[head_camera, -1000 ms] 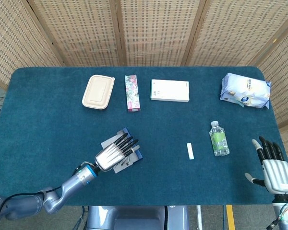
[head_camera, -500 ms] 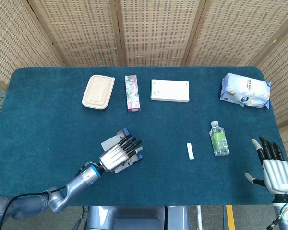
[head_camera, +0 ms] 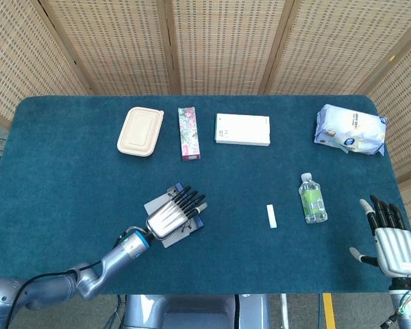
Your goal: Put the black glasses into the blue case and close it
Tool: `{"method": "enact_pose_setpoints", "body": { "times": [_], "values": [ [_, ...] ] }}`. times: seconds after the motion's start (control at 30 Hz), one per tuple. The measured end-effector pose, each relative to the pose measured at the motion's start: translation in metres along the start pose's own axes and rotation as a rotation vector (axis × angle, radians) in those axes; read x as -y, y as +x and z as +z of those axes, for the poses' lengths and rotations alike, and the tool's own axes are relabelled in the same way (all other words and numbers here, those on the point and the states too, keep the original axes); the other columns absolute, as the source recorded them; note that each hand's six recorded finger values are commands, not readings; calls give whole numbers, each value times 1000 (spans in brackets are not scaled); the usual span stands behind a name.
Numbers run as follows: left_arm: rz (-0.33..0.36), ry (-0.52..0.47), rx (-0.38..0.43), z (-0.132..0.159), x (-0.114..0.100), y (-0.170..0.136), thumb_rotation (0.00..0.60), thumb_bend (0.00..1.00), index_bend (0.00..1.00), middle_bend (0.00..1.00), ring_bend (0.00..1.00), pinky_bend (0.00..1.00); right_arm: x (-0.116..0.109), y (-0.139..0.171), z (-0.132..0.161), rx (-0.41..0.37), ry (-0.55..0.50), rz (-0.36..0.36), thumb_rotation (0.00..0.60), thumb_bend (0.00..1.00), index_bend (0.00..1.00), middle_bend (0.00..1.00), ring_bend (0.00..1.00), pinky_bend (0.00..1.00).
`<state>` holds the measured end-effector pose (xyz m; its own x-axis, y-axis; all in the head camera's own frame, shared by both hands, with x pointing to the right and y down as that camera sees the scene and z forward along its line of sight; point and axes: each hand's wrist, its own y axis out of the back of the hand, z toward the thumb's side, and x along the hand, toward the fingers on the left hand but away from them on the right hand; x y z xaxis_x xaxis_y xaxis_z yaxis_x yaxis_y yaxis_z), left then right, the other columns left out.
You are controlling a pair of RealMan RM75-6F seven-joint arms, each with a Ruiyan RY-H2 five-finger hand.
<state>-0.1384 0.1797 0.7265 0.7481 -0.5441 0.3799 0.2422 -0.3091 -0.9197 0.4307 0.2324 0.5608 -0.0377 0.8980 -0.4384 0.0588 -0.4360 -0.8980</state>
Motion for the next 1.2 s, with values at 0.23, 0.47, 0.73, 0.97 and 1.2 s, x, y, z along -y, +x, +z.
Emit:
{"method": "enact_pose_setpoints", "body": {
  "times": [0.23, 0.47, 0.73, 0.97, 1.2],
  "values": [
    [-3, 3, 7, 1, -1, 9, 600, 268, 0, 0, 0, 0, 0, 0, 0, 1, 0, 0, 600, 0, 64, 0, 0, 0],
    [9, -2, 18, 3, -2, 10, 600, 270, 0, 0, 0, 0, 0, 0, 0, 1, -3, 1, 600, 0, 64, 0, 0, 0],
    [39, -3, 23, -4, -12, -2, 600, 271, 0, 0, 0, 0, 0, 0, 0, 0, -5, 2, 600, 0, 64, 0, 0, 0],
    [41, -51, 12, -27, -19, -38, 600, 271, 0, 0, 0, 0, 0, 0, 0, -1, -3, 2, 600, 0, 64, 0, 0, 0],
    [-13, -120, -5, -45, -1, -86, 600, 275, 21, 0, 0, 0, 0, 0, 1, -1, -1, 0, 600, 0, 64, 0, 0, 0]
  ]
}}
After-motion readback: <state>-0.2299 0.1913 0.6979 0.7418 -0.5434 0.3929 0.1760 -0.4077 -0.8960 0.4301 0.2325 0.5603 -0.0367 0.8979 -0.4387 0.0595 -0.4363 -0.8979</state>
